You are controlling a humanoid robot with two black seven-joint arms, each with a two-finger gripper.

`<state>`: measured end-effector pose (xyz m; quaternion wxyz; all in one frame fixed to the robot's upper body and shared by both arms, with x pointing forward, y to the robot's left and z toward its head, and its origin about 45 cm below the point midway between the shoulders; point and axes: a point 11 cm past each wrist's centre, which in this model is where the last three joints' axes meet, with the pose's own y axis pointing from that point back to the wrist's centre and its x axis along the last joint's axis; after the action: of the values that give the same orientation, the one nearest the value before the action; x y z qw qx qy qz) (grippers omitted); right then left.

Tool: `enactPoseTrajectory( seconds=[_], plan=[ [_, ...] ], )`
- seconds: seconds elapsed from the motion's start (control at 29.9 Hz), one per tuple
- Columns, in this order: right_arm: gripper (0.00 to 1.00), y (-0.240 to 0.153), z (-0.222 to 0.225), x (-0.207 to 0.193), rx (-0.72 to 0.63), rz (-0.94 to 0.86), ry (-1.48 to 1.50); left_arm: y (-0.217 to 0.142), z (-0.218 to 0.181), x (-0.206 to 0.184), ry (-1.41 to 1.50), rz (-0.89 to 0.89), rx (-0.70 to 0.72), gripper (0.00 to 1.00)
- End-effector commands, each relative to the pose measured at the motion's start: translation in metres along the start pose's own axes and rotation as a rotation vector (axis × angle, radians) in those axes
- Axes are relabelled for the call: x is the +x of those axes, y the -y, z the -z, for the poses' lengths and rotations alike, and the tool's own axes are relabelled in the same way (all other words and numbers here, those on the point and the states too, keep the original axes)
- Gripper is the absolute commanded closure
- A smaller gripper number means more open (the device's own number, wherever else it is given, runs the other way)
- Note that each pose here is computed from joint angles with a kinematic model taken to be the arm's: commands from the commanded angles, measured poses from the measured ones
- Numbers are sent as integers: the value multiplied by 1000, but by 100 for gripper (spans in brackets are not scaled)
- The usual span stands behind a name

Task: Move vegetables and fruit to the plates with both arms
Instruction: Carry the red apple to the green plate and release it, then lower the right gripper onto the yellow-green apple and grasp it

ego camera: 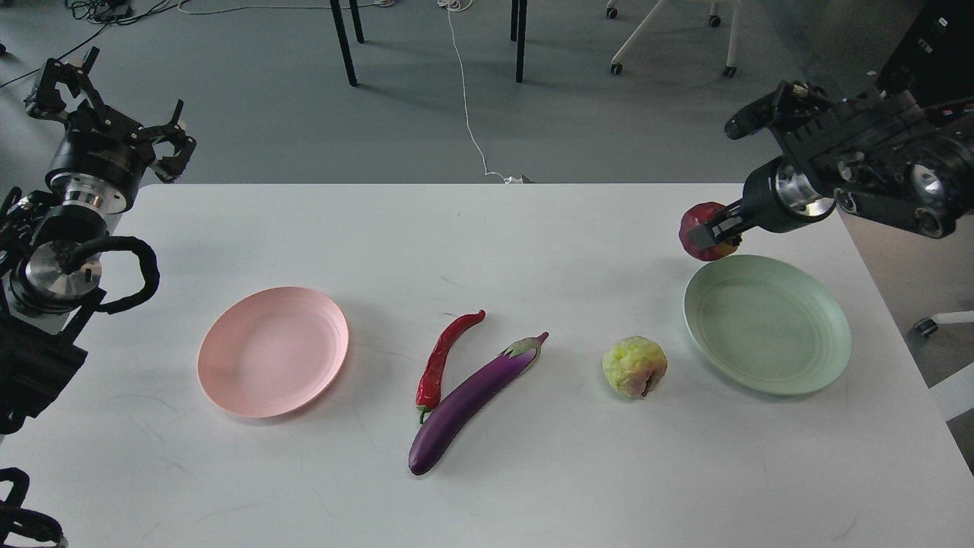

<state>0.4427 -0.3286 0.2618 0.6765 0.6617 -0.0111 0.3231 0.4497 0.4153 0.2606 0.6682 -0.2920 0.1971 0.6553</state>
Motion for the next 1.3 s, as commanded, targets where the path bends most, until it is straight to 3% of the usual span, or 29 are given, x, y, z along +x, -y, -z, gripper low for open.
enactPoseTrajectory(
  seconds=[0.0, 0.23, 0.43, 0.57, 0.67, 0.77, 0.97, 1.27],
  plan=[
    [56, 1, -29, -40, -25, 42, 69, 0, 5, -2, -9, 0, 4, 2],
    [46, 24, -38, -86, -27, 64, 77, 1, 9, -4, -16, 2, 9, 2],
    [12, 24, -38, -85, -24, 51, 86, 1, 8, -4, -16, 2, 7, 2],
    [4, 24, -38, -86, -21, 53, 89, 1, 8, -3, -17, 1, 6, 2],
    [2, 21, -38, -81, -18, 37, 94, 1, 6, -3, -14, 0, 3, 2],
    [2, 12, -26, -47, 22, -51, 109, 1, 5, -2, -11, -1, 1, 2],
    [2, -8, 41, 4, 190, -121, 59, 1, 4, -2, -10, 0, 1, 2],
    [4, 10, 111, -25, 328, 50, 1, 1, 2, -1, -5, -2, 0, 2]
  ],
)
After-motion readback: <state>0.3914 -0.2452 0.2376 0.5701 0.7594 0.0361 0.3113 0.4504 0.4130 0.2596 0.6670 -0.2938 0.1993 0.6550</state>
